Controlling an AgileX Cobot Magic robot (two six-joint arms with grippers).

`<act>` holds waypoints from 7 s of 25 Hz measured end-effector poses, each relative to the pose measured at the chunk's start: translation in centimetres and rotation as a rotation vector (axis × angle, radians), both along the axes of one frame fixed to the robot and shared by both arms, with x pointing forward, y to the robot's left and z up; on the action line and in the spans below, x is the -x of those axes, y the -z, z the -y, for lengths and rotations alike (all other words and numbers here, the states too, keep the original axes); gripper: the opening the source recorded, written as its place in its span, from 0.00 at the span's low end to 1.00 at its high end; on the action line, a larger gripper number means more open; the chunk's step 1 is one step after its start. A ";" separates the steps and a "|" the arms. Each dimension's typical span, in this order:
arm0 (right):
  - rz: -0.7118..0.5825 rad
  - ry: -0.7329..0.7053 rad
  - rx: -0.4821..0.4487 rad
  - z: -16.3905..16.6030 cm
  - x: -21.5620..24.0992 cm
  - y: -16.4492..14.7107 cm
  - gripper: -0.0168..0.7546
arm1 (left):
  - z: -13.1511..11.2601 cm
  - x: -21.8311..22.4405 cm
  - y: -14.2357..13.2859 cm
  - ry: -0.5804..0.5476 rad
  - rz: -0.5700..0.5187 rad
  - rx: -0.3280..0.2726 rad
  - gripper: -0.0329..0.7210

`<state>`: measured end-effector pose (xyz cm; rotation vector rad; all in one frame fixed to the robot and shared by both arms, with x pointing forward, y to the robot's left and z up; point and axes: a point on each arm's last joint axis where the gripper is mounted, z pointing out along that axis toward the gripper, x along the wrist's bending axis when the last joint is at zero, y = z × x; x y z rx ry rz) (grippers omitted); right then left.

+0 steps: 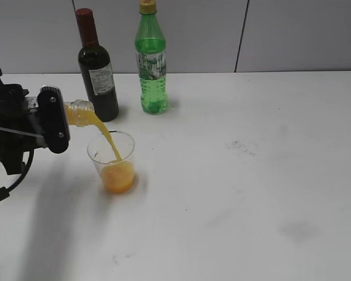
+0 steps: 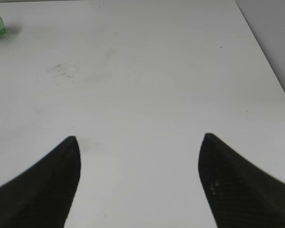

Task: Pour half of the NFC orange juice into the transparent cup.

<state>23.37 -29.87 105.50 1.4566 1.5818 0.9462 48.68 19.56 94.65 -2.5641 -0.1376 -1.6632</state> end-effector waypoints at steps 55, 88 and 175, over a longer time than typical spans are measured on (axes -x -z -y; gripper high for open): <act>0.000 0.000 0.000 0.0 0.0 0.0 0.79 | 0.3 -0.5 -0.4 -0.331 0.120 1.283 0.67; 0.000 0.000 0.000 0.0 0.0 0.0 0.79 | -5.3 -13.9 9.4 -0.331 0.236 1.505 0.67; 0.000 0.000 0.000 0.0 0.0 0.0 0.79 | -11.2 22.5 -13.7 -0.675 -0.132 1.211 0.82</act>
